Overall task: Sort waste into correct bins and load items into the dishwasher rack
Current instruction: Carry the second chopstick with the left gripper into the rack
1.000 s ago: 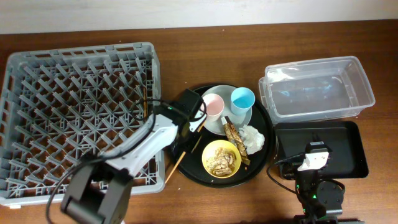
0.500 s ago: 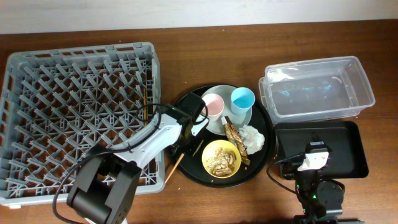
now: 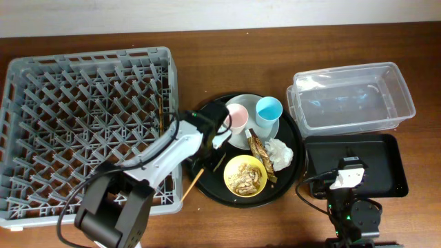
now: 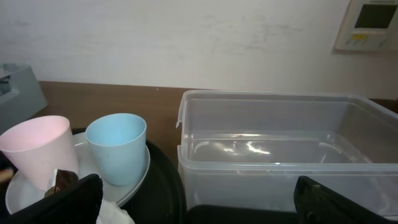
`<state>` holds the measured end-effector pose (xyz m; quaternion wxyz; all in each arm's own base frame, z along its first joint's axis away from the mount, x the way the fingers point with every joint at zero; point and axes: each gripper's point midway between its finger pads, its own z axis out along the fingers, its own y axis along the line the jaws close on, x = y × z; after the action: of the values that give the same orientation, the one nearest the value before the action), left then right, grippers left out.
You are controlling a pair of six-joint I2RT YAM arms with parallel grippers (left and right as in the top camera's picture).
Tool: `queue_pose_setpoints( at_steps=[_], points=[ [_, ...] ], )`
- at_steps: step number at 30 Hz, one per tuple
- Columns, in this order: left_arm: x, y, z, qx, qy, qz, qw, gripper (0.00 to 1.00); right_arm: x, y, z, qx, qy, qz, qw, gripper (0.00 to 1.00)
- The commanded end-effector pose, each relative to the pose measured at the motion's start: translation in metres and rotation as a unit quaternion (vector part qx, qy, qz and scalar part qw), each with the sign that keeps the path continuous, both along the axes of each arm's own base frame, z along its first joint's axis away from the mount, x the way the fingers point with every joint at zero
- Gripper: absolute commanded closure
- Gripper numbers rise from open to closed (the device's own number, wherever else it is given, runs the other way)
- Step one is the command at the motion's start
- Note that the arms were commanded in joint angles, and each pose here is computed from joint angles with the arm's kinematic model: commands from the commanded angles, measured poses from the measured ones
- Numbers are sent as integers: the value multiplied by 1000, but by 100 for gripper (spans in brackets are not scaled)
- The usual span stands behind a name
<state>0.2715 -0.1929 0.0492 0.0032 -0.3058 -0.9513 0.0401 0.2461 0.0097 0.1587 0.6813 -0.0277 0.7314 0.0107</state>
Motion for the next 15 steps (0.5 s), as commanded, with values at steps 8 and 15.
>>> queue_pose_setpoints(
  at_steps=[8,15],
  points=[
    [72,24,111,53,-137,89,985,100,0,-2,-2,4,2,-4,1000,1],
    [102,77,111,50,-147,227,962,100,0,-2,-2,4,2,-4,1000,1]
  ],
)
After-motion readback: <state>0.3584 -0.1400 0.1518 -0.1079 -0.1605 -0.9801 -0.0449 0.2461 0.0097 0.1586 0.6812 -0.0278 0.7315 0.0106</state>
